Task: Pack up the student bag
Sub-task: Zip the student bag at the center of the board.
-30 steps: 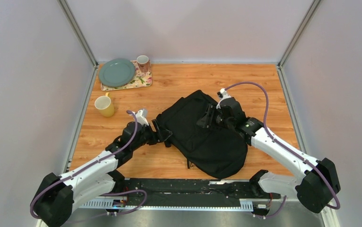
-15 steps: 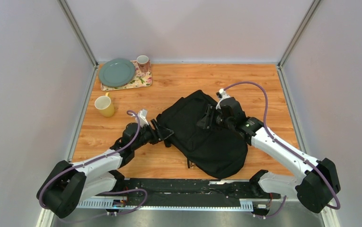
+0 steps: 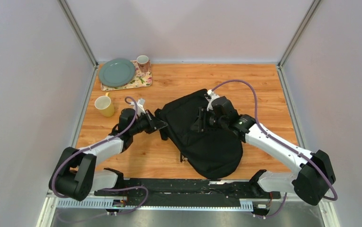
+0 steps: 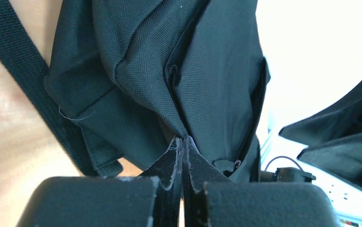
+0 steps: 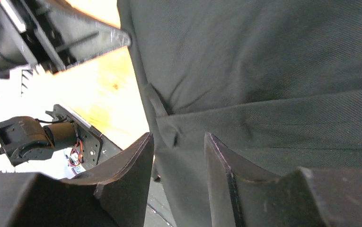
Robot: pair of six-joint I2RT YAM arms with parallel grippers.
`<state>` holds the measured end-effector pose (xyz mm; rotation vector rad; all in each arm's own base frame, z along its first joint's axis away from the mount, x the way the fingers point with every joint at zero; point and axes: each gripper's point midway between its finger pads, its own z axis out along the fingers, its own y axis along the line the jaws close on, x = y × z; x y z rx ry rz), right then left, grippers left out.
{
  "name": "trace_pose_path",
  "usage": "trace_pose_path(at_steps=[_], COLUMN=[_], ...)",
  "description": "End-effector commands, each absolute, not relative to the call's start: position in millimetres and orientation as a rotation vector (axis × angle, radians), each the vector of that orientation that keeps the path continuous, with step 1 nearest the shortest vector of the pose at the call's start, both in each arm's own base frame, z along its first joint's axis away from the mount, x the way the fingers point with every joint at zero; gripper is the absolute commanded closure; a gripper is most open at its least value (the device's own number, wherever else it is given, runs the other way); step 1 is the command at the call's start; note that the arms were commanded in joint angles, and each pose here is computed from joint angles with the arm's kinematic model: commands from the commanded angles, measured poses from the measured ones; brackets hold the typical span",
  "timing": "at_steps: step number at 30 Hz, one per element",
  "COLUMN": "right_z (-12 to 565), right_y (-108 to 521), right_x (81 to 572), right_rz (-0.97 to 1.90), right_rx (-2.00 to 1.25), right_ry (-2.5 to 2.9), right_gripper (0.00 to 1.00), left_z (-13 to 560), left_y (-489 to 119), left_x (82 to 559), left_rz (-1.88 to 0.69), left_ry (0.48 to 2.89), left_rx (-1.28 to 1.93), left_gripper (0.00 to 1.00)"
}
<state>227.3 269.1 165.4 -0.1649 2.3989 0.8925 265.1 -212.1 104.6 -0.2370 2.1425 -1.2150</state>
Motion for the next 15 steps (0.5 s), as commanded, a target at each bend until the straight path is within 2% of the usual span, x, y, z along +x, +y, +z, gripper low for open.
trace_pose_path(at_steps=[1, 3, 4, 6, 7, 10, 15], right_z=[187, 187, 187, 187, 188, 188, 185], right_y=[291, 297, 300, 305, 306, 311, 319], right_x=[230, 229, 230, 234, 235, 240, 247], right_rz=[0.918, 0.908, 0.906, 0.892, 0.883, 0.861, 0.831], right_rx=[-0.318, -0.344, -0.349, -0.355, -0.363, -0.377, -0.431], right_ry=[2.341, 2.343, 2.342, 2.340, 2.336, 2.336, 2.338], right_gripper=[0.53, 0.53, 0.53, 0.53, 0.53, 0.53, 0.52], left_z=[144, 145, 145, 143, 140, 132, 119], left_y=[-208, -205, -206, -210, -210, -202, -194], left_x=[297, 307, 307, 302, 298, 284, 256], left_rz=[-1.291, -1.319, -1.346, -1.383, -1.385, -1.343, -1.321], left_ry=[2.068, 2.116, 2.137, 2.181, 2.186, 2.166, 2.158], left_rx=[-0.058, -0.025, -0.006, 0.032, 0.026, -0.027, -0.084], left_gripper=[1.00, 1.00, 0.97, 0.76, 0.61, 0.41, 0.31])
